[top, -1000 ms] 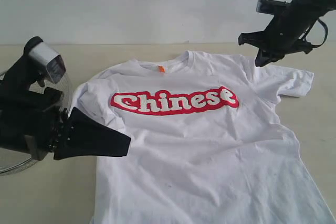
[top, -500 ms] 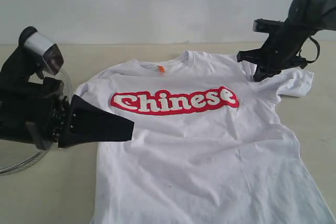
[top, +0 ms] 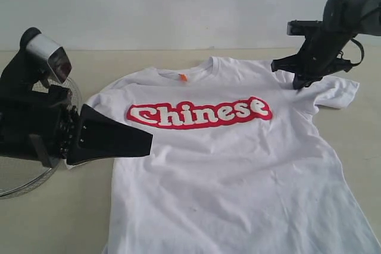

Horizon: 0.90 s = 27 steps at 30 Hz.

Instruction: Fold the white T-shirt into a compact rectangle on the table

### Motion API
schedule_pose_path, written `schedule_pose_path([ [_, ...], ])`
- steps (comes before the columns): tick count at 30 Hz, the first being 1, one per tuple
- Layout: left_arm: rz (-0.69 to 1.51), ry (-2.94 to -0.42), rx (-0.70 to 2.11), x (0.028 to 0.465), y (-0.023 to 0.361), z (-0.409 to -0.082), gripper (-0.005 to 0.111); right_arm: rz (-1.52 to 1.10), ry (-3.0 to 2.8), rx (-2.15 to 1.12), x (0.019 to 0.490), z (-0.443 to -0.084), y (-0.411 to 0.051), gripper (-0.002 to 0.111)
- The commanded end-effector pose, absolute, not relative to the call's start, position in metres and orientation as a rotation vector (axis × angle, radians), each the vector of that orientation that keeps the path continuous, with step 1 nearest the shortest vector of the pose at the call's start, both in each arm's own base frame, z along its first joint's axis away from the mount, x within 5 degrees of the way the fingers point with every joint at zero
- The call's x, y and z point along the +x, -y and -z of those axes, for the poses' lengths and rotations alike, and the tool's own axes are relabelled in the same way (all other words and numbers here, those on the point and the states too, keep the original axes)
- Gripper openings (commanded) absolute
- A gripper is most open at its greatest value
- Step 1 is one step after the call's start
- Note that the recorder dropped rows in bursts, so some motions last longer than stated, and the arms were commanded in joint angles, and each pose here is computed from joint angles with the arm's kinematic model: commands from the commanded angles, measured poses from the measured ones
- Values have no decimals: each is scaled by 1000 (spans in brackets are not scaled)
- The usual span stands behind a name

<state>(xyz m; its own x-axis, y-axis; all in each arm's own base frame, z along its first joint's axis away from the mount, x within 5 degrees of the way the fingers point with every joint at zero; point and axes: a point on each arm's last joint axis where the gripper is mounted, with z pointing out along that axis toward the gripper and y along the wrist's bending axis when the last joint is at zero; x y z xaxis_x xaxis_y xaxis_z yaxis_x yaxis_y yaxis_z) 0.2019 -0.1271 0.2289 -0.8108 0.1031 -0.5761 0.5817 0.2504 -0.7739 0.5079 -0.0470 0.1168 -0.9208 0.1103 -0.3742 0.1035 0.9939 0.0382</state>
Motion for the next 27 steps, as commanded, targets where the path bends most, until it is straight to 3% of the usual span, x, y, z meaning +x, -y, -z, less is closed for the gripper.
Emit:
schedule_pose_path([
  [1, 1588, -2102, 618, 201, 127, -230, 5, 102, -2817, 134, 501, -94, 70, 0],
  [11, 1582, -2099, 624, 202, 127, -230, 5, 120, -2862, 283, 489, -77, 121, 0],
  [21, 1544, -2057, 650, 204, 127, -231, 5, 140, -2890, 290, 481, -70, 144, 0],
  [27, 1267, -2118, 536, 227, 121, -228, 5, 90, -2880, 299, 482, -69, 140, 0],
])
